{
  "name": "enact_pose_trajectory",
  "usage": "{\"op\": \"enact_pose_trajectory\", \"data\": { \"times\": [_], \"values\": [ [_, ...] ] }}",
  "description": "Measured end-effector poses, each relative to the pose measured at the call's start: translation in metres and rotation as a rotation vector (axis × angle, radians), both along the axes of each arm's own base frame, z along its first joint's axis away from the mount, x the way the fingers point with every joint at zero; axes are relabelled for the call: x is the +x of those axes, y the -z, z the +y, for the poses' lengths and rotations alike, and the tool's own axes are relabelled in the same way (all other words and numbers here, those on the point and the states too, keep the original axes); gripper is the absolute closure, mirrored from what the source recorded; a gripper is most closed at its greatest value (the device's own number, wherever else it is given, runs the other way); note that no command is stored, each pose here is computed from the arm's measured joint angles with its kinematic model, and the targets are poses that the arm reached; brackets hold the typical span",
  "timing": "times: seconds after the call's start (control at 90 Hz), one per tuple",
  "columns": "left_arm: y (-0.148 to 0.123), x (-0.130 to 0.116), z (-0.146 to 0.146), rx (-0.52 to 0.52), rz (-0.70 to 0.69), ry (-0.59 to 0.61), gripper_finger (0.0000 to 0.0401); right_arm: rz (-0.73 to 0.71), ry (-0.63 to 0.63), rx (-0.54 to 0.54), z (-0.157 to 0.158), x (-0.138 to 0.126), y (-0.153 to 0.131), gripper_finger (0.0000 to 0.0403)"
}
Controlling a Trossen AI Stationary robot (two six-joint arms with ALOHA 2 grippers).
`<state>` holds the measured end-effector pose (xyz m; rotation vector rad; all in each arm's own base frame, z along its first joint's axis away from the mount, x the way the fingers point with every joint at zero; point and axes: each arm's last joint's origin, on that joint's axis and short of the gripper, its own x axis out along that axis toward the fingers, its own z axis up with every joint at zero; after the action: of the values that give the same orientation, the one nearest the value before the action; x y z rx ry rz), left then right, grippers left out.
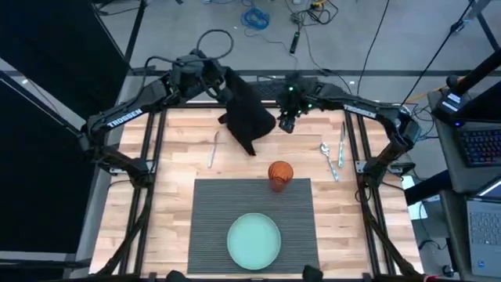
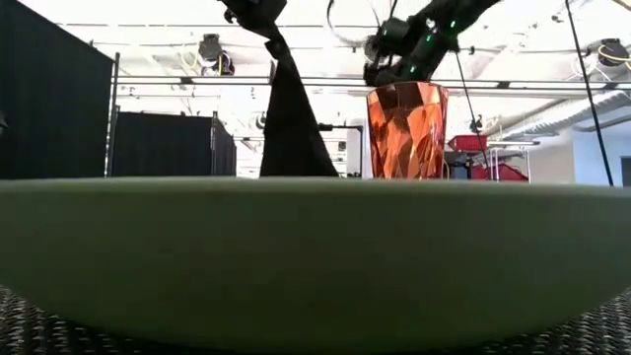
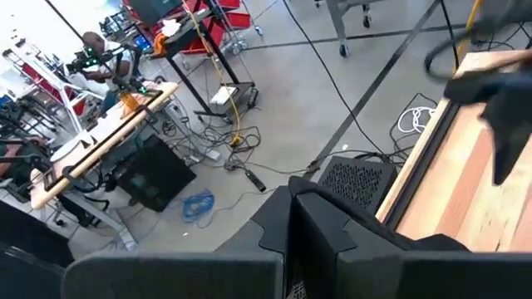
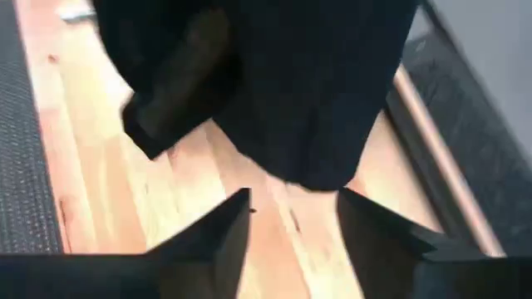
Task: Set table place
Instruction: Fold the black napkin
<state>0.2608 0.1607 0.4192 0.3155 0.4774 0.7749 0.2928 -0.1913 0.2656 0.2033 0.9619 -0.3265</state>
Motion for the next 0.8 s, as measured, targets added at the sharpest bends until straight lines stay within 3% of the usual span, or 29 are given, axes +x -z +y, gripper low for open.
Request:
{"op": "enact_pose_trajectory", "data": {
  "times": [0.111, 0.211, 0.5, 0.8],
  "values": [
    [0.008, 0.004, 0.004, -0.022, 0.039, -0.004, 0.0401, -0.022, -0.028, 0.109, -0.001, 0.013, 0.026, 0.0170],
    [0.019, 0.010, 0.009, -0.051, 0.089, -0.008, 0.0401, -0.034, -0.049, 0.173, 0.001, 0.026, 0.043, 0.0159],
    [0.022, 0.013, 0.011, -0.053, 0.095, -0.002, 0.0401, -0.054, -0.081, 0.174, 0.010, 0.057, 0.076, 0.0168],
    [0.022, 0.013, 0.011, -0.053, 0.098, -0.001, 0.0401, -0.011, -0.037, 0.133, 0.006, 0.069, 0.105, 0.0172]
  ]
}}
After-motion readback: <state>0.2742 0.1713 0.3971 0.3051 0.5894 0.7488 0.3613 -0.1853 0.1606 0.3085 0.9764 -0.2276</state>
